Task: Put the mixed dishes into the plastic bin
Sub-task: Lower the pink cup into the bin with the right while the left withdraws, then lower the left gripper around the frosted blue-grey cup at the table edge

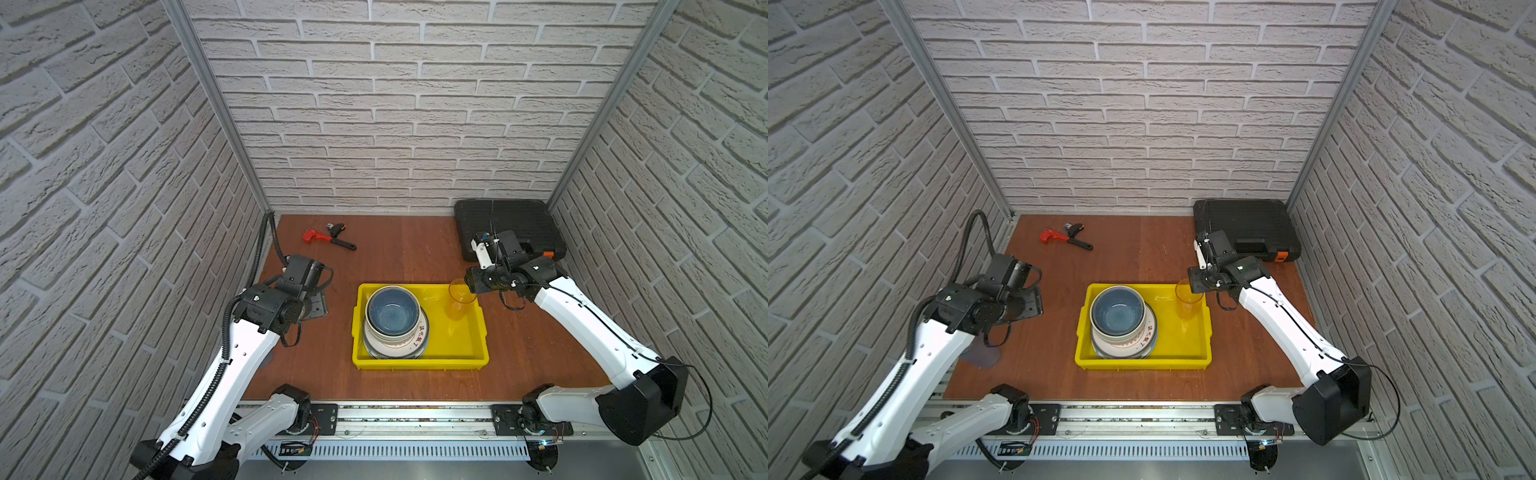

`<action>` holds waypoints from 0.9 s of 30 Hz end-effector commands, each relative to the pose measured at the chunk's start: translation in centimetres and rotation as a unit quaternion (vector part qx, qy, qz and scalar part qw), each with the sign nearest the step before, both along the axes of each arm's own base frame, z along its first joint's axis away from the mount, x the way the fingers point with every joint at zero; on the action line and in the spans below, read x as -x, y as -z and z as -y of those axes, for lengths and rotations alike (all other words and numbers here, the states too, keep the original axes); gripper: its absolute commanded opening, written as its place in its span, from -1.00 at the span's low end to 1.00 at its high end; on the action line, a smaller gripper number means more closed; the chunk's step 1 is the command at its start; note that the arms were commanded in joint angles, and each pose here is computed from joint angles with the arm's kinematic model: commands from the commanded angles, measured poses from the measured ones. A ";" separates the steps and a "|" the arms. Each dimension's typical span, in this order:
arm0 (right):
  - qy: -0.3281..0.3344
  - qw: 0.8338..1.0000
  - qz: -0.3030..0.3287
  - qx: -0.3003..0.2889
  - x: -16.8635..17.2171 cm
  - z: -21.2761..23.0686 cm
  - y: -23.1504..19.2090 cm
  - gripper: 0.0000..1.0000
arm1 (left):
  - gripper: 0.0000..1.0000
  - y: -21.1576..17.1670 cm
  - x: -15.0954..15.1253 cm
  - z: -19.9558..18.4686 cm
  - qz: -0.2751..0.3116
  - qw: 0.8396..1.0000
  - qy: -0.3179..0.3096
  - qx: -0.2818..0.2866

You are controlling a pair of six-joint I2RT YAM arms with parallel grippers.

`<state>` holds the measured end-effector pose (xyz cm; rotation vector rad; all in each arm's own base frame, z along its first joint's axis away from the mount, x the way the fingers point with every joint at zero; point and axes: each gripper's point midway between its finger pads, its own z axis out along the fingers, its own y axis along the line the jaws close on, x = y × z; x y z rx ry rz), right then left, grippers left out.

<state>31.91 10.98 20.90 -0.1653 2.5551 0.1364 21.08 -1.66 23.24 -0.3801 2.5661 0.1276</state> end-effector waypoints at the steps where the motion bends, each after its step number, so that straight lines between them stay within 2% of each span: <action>1: -0.023 0.999 0.009 -0.022 -0.1 -0.9 -1.1 0.18 | 0.39 0.4 1.6 -3.9 -0.028 0.997 -0.053 -0.053; 8: -0.048 0.998 0.018 -0.048 0.2 -2.0 -1.7 0.07 | 0.36 1.5 2.2 -7.9 -0.062 0.988 -0.130 -0.051; 12: -0.066 0.996 0.018 -0.056 0.3 -2.6 -1.9 0.02 | 0.31 2.4 0.9 -9.1 -0.054 0.985 -0.163 0.019; 16: -0.077 0.996 0.013 -0.049 0.6 -2.5 -2.0 0.02 | 0.26 4.5 1.2 -10.7 -0.090 0.976 -0.196 0.031; 27: -0.077 0.995 0.026 -0.057 1.5 -2.3 -2.6 0.05 | 0.08 6.8 0.2 -12.3 -0.096 0.964 -0.234 0.086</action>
